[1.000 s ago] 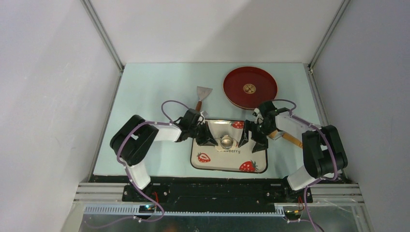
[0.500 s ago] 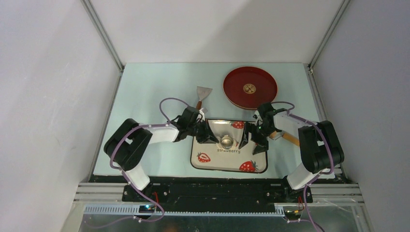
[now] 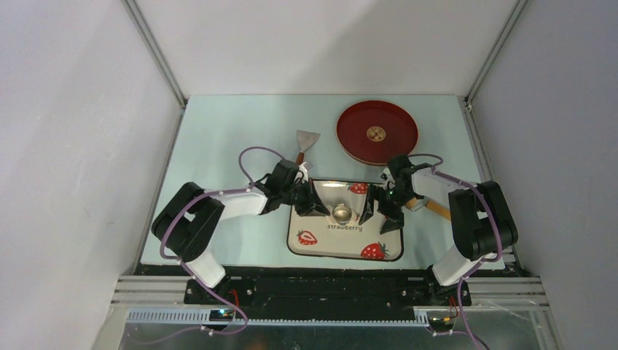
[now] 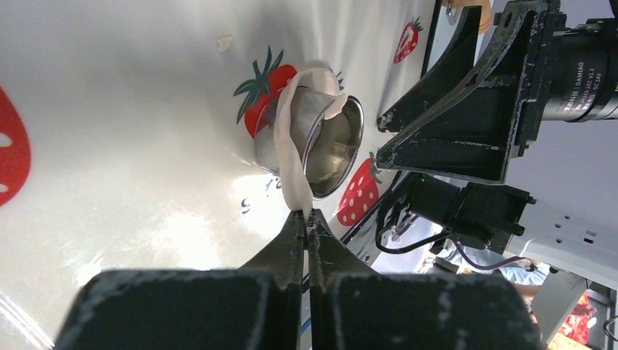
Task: Roll out the dumpling wrappers from the dough
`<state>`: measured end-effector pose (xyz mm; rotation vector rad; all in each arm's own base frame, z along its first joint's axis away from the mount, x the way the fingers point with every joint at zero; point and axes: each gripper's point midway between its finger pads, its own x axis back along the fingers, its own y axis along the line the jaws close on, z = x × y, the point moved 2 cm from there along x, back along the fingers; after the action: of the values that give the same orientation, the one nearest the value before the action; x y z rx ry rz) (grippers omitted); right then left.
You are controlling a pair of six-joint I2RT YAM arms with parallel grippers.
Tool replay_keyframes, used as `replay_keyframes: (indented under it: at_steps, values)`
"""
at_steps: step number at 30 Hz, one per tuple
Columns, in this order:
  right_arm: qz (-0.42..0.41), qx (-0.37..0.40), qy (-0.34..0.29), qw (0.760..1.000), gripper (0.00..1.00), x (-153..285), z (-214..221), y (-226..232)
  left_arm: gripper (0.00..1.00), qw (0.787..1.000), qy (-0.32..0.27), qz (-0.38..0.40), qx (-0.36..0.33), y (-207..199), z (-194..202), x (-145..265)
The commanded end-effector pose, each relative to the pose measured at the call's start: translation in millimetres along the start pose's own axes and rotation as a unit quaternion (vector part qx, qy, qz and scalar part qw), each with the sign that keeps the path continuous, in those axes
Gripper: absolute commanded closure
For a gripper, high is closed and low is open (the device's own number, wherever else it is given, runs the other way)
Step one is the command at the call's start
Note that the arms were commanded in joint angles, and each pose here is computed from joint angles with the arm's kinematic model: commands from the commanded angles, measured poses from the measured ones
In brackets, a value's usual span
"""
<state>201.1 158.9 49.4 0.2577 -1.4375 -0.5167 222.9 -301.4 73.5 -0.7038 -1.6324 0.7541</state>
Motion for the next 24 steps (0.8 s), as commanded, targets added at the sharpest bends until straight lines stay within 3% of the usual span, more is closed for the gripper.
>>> replay_keyframes:
  at_steps: [1,24]
  values:
    - [0.040,0.013,-0.012,0.999,0.17,-12,-7,-14,1.00,1.000,0.003,0.016,-0.021,-9,6,9]
    - [0.042,0.019,-0.006,0.999,0.17,-14,-5,-14,1.00,0.999,-0.008,-0.015,-0.039,-12,1,26]
